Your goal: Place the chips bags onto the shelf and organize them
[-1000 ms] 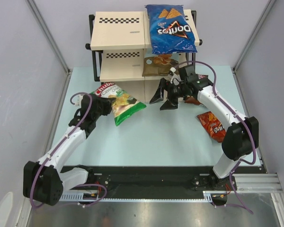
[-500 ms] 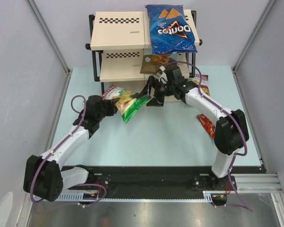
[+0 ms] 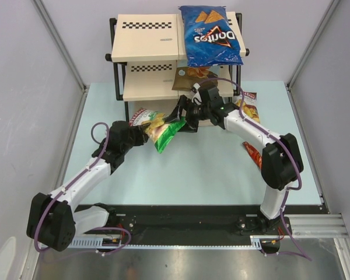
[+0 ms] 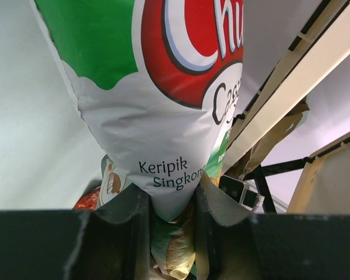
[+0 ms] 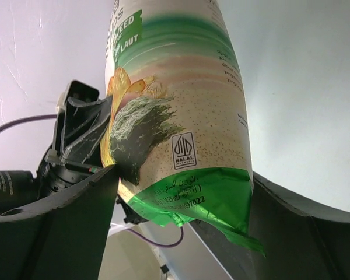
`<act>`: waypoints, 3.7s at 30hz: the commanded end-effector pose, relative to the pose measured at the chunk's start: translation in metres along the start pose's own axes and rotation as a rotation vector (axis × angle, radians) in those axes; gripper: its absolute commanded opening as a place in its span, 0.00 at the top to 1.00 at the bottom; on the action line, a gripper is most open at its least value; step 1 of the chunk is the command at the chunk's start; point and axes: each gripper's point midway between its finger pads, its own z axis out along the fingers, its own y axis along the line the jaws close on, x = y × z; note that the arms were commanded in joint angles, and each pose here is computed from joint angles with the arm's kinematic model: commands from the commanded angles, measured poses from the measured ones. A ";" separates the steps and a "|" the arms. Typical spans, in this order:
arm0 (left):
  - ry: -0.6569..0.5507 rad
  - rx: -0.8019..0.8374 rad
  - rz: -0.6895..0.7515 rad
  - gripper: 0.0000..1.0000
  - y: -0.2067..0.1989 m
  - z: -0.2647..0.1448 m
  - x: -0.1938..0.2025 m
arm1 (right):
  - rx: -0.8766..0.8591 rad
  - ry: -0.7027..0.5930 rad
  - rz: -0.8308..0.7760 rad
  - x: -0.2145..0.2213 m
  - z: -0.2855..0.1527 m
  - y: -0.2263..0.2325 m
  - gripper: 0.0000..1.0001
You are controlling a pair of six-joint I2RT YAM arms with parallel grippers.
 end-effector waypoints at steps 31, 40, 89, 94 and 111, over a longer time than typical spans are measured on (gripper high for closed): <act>-0.019 -0.095 0.184 0.30 0.011 -0.067 -0.054 | 0.099 -0.098 -0.228 0.001 -0.098 -0.011 1.00; -0.045 -0.102 0.257 0.30 -0.008 -0.069 -0.077 | 0.145 -0.317 -0.240 -0.030 -0.131 -0.021 1.00; 0.055 -0.078 0.235 0.31 -0.029 -0.034 -0.074 | 0.201 -0.867 0.677 -0.134 -0.053 -0.209 1.00; 0.064 -0.105 0.227 0.31 -0.020 -0.030 -0.076 | 0.147 -0.774 0.714 -0.128 -0.031 -0.210 1.00; 0.192 -0.105 0.219 0.31 -0.008 -0.018 -0.063 | 0.100 -0.718 0.714 -0.135 -0.038 -0.197 0.41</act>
